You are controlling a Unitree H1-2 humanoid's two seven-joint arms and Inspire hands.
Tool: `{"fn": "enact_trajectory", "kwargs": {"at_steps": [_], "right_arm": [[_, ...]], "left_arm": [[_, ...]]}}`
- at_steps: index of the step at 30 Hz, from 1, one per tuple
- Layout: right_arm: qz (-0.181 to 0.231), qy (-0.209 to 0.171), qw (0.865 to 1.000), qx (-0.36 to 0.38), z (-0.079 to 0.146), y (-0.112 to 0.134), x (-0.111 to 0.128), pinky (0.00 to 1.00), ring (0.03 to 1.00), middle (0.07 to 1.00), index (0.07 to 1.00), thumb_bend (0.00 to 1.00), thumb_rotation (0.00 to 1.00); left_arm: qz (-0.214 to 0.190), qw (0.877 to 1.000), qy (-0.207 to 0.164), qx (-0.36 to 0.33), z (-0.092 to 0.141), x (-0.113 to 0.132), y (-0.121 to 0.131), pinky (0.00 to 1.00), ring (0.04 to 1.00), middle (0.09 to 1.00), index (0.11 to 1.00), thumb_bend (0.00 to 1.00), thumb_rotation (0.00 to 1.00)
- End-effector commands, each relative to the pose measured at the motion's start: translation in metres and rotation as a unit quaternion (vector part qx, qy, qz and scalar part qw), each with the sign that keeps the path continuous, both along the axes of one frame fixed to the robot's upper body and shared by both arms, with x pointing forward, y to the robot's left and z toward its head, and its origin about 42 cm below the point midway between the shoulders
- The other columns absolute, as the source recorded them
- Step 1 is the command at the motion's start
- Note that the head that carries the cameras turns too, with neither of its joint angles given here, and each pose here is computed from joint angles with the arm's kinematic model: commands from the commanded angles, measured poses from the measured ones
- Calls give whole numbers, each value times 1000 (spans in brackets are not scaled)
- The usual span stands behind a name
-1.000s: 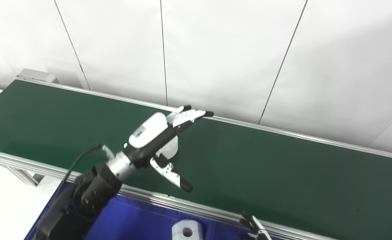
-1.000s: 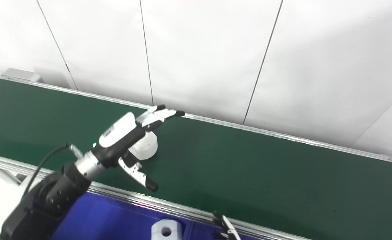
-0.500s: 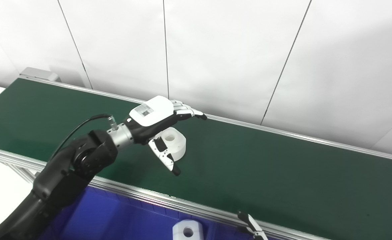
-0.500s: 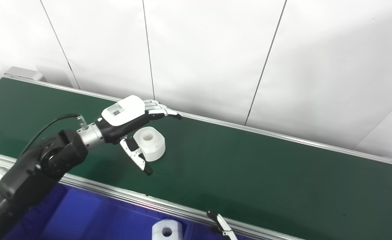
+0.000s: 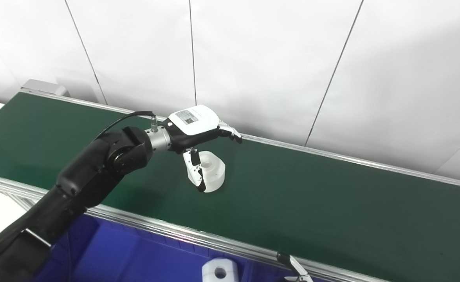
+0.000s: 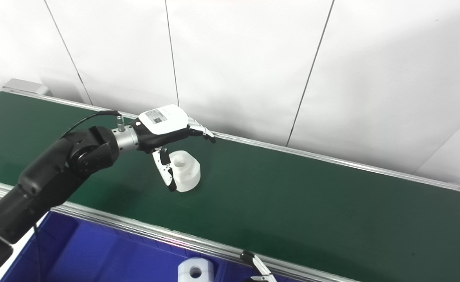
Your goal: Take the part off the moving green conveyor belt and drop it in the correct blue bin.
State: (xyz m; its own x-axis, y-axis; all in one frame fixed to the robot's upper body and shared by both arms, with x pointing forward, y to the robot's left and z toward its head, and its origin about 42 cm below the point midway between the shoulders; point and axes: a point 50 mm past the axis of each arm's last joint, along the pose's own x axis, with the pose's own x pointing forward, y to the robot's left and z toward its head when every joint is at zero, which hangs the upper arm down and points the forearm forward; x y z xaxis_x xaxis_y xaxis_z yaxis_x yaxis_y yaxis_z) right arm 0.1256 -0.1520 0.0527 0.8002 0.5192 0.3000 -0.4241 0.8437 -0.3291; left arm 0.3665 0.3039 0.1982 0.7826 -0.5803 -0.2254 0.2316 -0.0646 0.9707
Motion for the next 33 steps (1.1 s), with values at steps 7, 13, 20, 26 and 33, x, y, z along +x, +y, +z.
{"fn": "enact_trajectory", "kwargs": {"at_steps": [7,13,20,26,33], "right_arm": [[-3,-14,1000,16,5,4,1,621,849,882,865,961,928],[-2,-11,1000,18,6,5,1,634,844,879,864,970,935],[1,0,1000,22,9,3,-1,653,851,886,873,973,926],[1,-2,1000,22,10,5,0,651,843,889,887,955,927],[-1,0,1000,22,9,5,0,637,835,888,886,958,937]], "left_arm": [[-4,999,-21,31,8,22,4,723,758,762,759,1000,228],[-8,998,0,68,-10,23,6,730,777,775,766,1000,211],[-13,998,-6,58,-38,17,5,665,724,724,718,984,156],[4,1000,-19,-23,-50,11,0,494,546,600,611,827,54],[28,993,-9,-118,-62,2,-11,446,487,544,491,519,65]]}}
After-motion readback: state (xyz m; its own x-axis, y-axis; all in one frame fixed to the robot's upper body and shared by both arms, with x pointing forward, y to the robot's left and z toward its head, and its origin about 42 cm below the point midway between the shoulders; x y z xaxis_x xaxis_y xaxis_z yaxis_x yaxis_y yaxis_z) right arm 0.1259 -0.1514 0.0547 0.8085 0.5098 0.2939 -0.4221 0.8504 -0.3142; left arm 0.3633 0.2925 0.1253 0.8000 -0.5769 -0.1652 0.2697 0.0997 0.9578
